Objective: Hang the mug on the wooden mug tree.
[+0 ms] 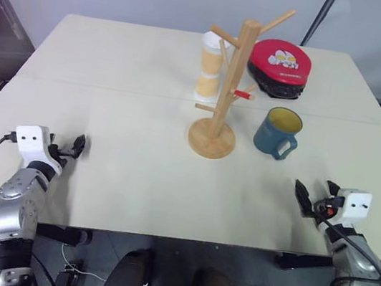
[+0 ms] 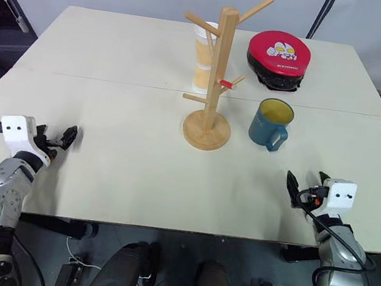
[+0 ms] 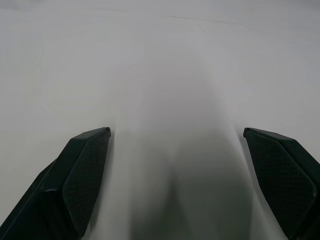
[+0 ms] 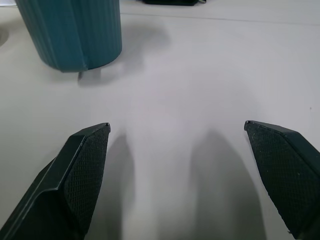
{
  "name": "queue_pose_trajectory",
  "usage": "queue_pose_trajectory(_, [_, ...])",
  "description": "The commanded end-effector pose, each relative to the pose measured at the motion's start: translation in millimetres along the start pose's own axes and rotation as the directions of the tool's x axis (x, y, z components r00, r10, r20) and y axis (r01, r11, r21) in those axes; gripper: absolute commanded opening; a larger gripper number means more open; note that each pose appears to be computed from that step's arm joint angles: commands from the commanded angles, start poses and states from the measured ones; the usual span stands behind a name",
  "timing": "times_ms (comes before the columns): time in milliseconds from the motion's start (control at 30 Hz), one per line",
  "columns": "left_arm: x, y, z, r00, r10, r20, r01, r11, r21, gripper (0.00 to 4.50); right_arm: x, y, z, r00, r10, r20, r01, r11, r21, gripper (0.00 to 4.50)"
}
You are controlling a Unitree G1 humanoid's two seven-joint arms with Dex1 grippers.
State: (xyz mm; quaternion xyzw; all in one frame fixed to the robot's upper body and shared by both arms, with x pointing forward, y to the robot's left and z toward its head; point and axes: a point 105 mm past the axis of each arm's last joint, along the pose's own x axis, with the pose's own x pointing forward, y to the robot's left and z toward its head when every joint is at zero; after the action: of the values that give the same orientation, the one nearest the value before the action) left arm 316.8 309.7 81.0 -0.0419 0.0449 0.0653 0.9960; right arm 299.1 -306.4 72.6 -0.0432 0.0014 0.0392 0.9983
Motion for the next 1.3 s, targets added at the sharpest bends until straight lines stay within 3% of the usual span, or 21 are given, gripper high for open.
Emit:
queue_pose_trajectory(33, [2, 1, 6, 1.000, 0.005, 0.025, -0.006, 0.999, 0.038, 4.50, 2, -6, 0, 1.000, -0.012, 0.006, 0.012, 1.000, -0.008, 4.46])
queue_pose_trajectory(367, [0, -6, 6, 0.999, -0.018, 0.046, 0.017, 1.000, 0.026, 4.50, 7, 8, 7, 0.999, 0.021, 0.030, -0.021, 1.000, -0.015, 4.46])
queue_pose_trajectory(600, [-16, -63, 14, 0.949, -0.309, 0.066, 0.301, 0.947, 0.109, 4.50, -5, 31, 14, 0.997, 0.067, 0.039, -0.066, 0.998, -0.018, 4.46])
queue_pose_trajectory(700, [-33, -106, 14, 0.844, -0.536, 0.026, 0.524, 0.833, 0.180, 4.50, -8, 52, 17, 0.994, 0.105, 0.037, -0.104, 0.994, -0.031, 4.46])
queue_pose_trajectory(833, [-65, -155, 7, 0.644, -0.764, -0.039, 0.754, 0.625, 0.204, 4.50, -8, 74, 18, 0.997, 0.063, 0.053, -0.057, 0.993, -0.100, 4.46])
queue_pose_trajectory(1000, [-83, -198, 6, 0.460, -0.886, -0.061, 0.871, 0.437, 0.224, 4.50, 2, 76, 31, 0.984, -0.149, 0.097, 0.162, 0.977, -0.138, 4.46])
queue_pose_trajectory(1100, [-84, -212, 9, 0.408, -0.911, -0.064, 0.889, 0.381, 0.253, 4.50, 8, 67, 40, 0.964, -0.236, 0.125, 0.251, 0.960, -0.126, 4.46])
queue_pose_trajectory(1300, [-89, -225, 17, 0.347, -0.936, -0.058, 0.902, 0.317, 0.292, 4.50, 25, 73, 41, 0.964, -0.235, 0.120, 0.251, 0.959, -0.130, 4.46])
